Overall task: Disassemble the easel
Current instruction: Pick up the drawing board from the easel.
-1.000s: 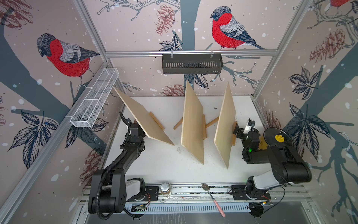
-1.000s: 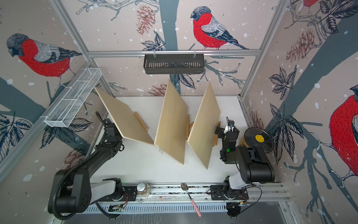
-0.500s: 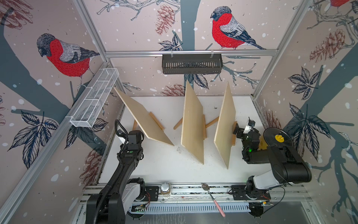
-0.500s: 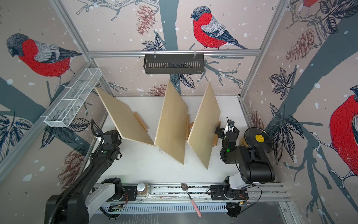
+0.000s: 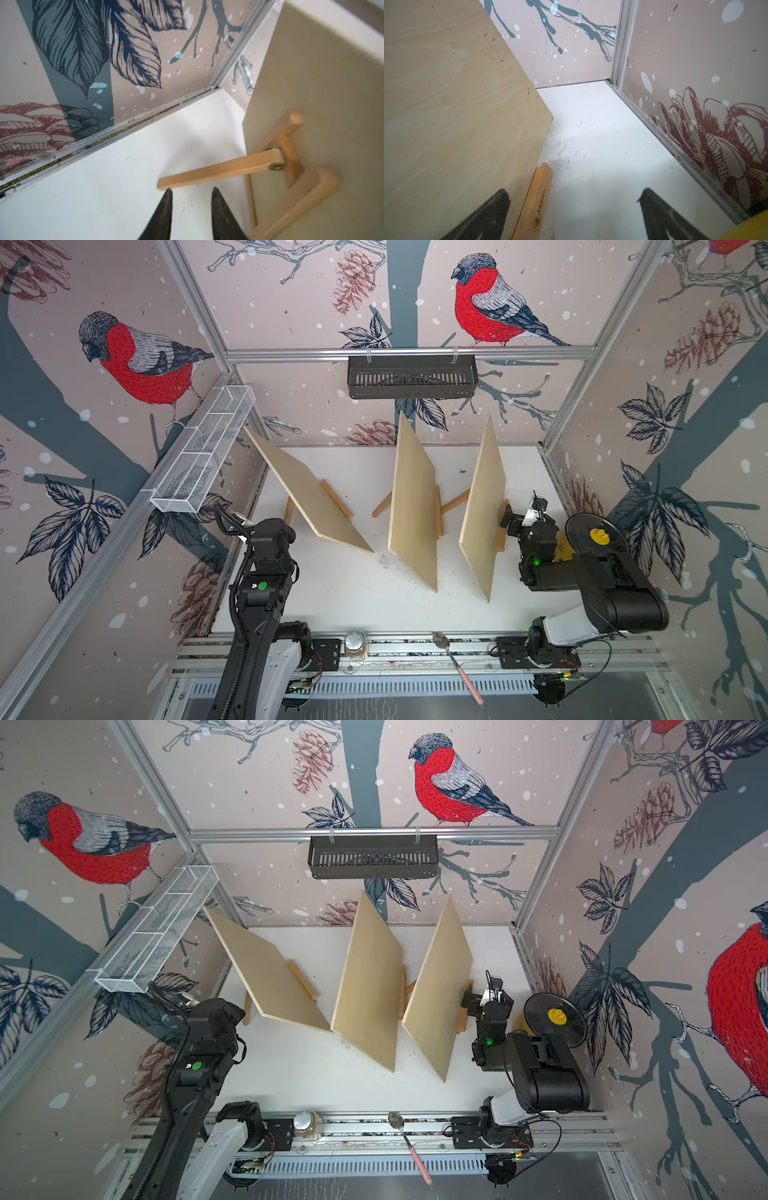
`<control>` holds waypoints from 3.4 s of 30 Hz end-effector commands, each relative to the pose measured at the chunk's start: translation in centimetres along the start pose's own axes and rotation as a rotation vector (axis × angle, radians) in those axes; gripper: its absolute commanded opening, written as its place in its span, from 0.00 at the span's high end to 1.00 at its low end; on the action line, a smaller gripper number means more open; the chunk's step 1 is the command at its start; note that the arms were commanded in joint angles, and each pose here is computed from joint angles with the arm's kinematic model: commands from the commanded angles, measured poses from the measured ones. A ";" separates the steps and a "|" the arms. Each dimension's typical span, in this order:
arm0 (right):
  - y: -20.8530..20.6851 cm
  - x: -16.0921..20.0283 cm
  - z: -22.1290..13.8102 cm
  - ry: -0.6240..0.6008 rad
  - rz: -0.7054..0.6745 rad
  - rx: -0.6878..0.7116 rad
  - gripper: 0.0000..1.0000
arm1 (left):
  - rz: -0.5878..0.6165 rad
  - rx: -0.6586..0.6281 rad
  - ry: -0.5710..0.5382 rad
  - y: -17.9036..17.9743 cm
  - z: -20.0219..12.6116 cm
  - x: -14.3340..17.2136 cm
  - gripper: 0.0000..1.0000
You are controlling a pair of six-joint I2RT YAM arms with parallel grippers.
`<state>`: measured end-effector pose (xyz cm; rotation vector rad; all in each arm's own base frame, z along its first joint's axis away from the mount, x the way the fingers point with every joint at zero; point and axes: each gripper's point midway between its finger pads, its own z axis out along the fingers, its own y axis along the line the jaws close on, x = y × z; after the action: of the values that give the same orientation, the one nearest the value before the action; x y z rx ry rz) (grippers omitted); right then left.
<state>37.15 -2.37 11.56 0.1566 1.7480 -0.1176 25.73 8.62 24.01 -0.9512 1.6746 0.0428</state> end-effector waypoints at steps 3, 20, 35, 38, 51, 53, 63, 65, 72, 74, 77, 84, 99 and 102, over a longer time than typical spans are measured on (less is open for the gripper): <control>0.1 -1.0 0.0 -0.036 -0.004 -0.003 0.01 | -0.020 0.122 0.012 -2.9 -2.5 -2.8 0.72; 0.7 -3.7 4.8 0.204 -0.028 -0.011 0.13 | 0.194 0.358 0.254 -14.9 -5.9 -10.3 0.71; 3.8 -9.7 5.3 0.321 0.116 -0.205 0.28 | 0.220 0.272 0.430 -14.6 -4.7 -8.6 0.74; 1.7 -10.8 4.6 0.283 0.156 -0.127 0.27 | 0.208 0.275 0.407 -14.6 -4.8 -9.3 0.72; 0.0 -18.9 -1.3 -0.036 0.152 -0.089 0.23 | -0.012 0.421 0.536 -14.0 -4.2 -8.7 0.73; 0.1 -19.7 -1.9 -0.054 0.150 -0.099 0.22 | -0.137 0.500 0.551 -13.4 -3.5 -8.9 0.81; 0.9 -20.2 -2.4 -0.065 0.158 -0.149 0.21 | -0.119 0.416 0.407 -11.4 -2.1 -10.8 0.75; 1.0 -20.1 -2.4 -0.059 0.160 -0.151 0.20 | -0.098 0.372 0.395 -10.6 -1.7 -10.8 0.70; 0.9 -20.2 -2.7 -0.066 0.167 -0.145 0.18 | -0.068 0.307 0.388 -9.1 -0.1 -9.8 0.65; 0.8 -20.3 -2.8 -0.070 0.170 -0.143 0.18 | -0.083 0.304 0.399 -9.1 0.4 -9.4 0.65; 0.7 -20.4 -2.8 -0.072 0.169 -0.137 0.18 | -0.092 0.308 0.382 -9.4 0.7 -9.1 0.65; 0.7 -20.2 -2.3 -0.066 0.162 -0.133 0.17 | -0.087 0.343 0.361 -11.6 1.1 -8.6 0.65; 0.2 -19.7 -1.9 -0.058 0.150 -0.102 0.16 | -0.053 0.277 0.390 -11.2 3.2 -8.3 0.65; 0.0 -19.6 -1.8 -0.055 0.148 -0.096 0.16 | -0.054 0.279 0.420 -11.6 3.9 -7.8 0.66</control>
<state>38.74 -2.47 30.28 0.2087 1.7123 0.0903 35.44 7.18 33.97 -0.8410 1.9688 -0.4368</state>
